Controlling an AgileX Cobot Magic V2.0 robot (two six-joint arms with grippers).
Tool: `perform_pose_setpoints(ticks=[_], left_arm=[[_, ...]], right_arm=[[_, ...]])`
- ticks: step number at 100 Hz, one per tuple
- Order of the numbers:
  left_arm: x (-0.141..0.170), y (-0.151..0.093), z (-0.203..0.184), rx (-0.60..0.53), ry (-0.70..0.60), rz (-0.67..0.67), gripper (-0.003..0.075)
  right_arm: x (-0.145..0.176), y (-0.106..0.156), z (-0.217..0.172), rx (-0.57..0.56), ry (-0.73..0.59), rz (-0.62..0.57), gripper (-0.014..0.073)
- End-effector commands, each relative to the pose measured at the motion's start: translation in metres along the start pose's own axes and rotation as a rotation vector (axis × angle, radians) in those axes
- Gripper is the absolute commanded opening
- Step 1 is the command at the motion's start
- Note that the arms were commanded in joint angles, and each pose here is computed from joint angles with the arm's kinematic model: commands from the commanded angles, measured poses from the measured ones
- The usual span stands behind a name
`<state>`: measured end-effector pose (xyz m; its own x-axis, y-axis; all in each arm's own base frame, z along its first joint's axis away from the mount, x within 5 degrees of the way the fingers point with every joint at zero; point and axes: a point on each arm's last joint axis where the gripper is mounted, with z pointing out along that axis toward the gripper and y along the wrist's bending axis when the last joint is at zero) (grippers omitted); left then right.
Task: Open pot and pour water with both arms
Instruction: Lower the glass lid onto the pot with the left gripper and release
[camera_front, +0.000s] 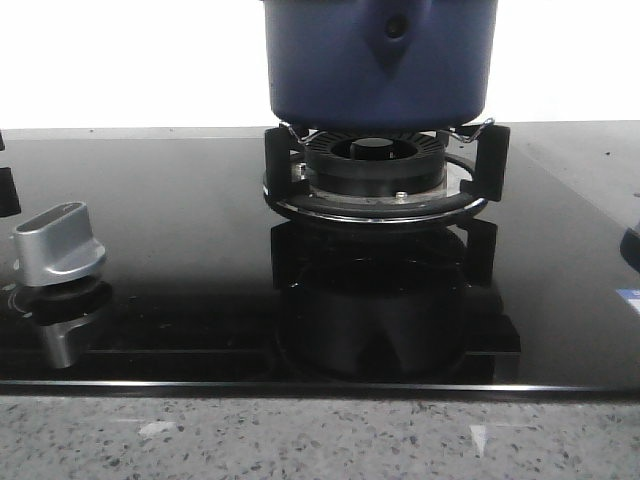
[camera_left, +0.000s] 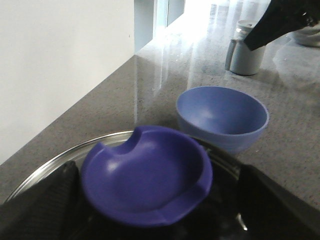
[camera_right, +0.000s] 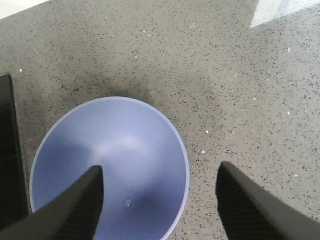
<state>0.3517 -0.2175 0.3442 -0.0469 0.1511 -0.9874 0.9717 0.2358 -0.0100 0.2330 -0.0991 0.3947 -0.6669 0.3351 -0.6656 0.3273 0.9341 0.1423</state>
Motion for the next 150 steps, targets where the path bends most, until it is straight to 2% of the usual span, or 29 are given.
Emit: perform_pose_setpoints(ticks=[1,22,31,38,45,50,67,75,88,96,105,112,117,124,140,150], left_arm=[[-0.048,-0.015,-0.023,0.023,-0.169,0.023,0.0589],[-0.085,-0.017,-0.081,-0.073,-0.257,0.090,0.0589],[-0.100,-0.019,-0.112,-0.144,-0.283,0.098,0.0578],[-0.110,-0.022,-0.135,-0.196,-0.303,0.083,0.0535],[-0.118,-0.025,-0.156,-0.244,-0.324,0.048,0.0444],[-0.123,-0.027,-0.170,-0.278,-0.336,0.028,0.0343],[-0.133,-0.039,-0.205,-0.341,-0.348,0.026,0.0001],[-0.138,-0.047,-0.217,-0.363,-0.354,0.001,-0.0020],[-0.138,-0.057,-0.228,-0.462,-0.339,-0.007,-0.0020],[-0.137,-0.066,-0.239,-0.661,-0.363,0.002,-0.0020],[-0.126,-0.080,-0.254,-0.898,-0.378,0.021,-0.0020],[-0.114,-0.096,-0.263,-1.028,-0.373,0.054,-0.0020],[-0.106,-0.110,-0.265,-1.076,-0.350,0.096,-0.0020],[-0.089,-0.121,-0.260,-1.096,-0.311,0.107,-0.0020],[-0.037,-0.135,-0.227,-0.945,-0.249,-0.009,-0.0020],[-0.008,-0.149,-0.218,-0.896,-0.216,-0.018,-0.0020]], right_arm=[[-0.010,0.003,-0.019,-0.002,-0.108,-0.002,0.0435],[-0.011,0.009,-0.019,-0.070,-0.117,0.024,0.0435],[-0.013,0.020,-0.021,-0.188,-0.139,0.051,0.0435],[-0.016,0.031,-0.023,-0.296,-0.167,0.047,0.0416],[-0.018,0.043,-0.026,-0.396,-0.203,0.030,0.0344],[-0.020,0.052,-0.029,-0.476,-0.235,0.004,0.0271],[-0.029,0.084,-0.048,-0.793,-0.385,-0.038,-0.0078],[-0.030,0.099,-0.053,-0.871,-0.431,-0.034,-0.0042],[-0.025,0.126,-0.056,-0.904,-0.483,-0.152,-0.0044],[-0.020,0.139,-0.059,-0.897,-0.537,-0.216,-0.0044],[-0.010,0.146,-0.060,-0.834,-0.622,-0.239,-0.0044],[0.000,0.145,-0.062,-0.759,-0.686,-0.237,-0.0044],[0.009,0.141,-0.064,-0.706,-0.726,-0.242,-0.0044],[0.025,0.133,-0.060,-0.636,-0.748,-0.249,-0.0044],[0.071,0.110,-0.054,-0.542,-0.749,-0.339,-0.0046],[0.104,0.094,-0.053,-0.513,-0.748,-0.342,-0.0046]])
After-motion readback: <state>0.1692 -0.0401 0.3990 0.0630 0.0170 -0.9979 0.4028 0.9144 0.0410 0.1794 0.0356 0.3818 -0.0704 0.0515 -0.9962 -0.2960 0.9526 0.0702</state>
